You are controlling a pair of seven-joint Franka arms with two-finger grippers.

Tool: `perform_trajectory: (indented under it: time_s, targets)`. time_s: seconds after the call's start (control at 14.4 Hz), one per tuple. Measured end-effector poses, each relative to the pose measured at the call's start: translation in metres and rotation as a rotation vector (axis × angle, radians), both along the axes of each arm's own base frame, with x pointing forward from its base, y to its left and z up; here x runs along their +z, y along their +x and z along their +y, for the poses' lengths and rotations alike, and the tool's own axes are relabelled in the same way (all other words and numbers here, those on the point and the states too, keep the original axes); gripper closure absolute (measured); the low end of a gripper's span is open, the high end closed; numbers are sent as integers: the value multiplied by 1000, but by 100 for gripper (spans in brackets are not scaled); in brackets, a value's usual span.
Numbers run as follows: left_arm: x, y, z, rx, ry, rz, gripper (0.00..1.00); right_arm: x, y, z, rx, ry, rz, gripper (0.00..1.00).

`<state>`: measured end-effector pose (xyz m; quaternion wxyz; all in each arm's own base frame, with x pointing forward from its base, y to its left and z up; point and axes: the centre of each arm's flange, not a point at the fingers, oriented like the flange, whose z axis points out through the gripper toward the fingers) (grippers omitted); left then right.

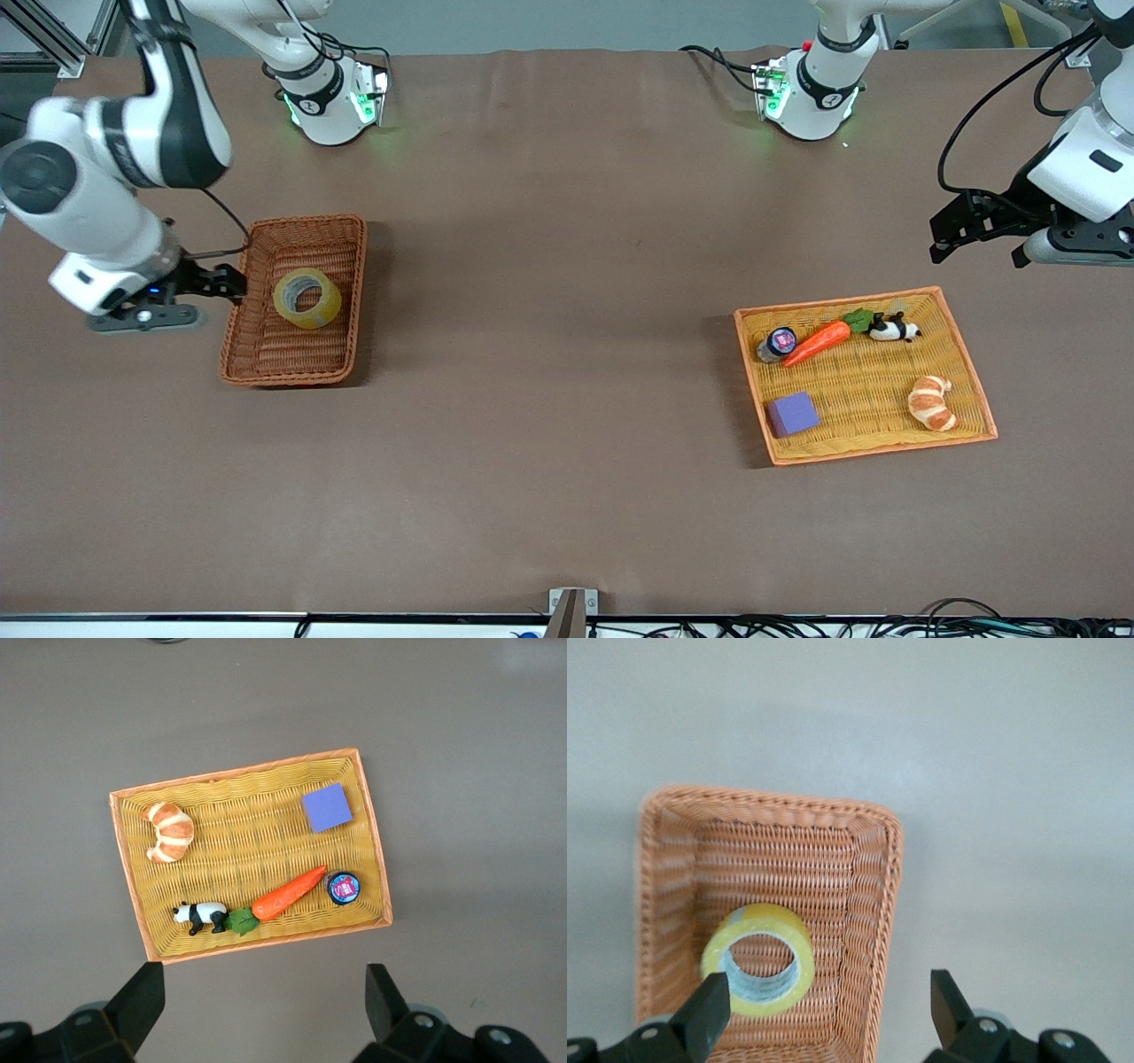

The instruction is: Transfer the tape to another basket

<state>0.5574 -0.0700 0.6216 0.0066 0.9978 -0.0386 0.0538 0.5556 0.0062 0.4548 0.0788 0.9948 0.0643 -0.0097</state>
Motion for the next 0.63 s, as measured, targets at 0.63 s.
perform_trajectory:
  time_s: [0.63]
  targets:
    - [-1, 1, 2, 4, 0, 1, 0, 172, 0, -1, -89, 127, -12, 0]
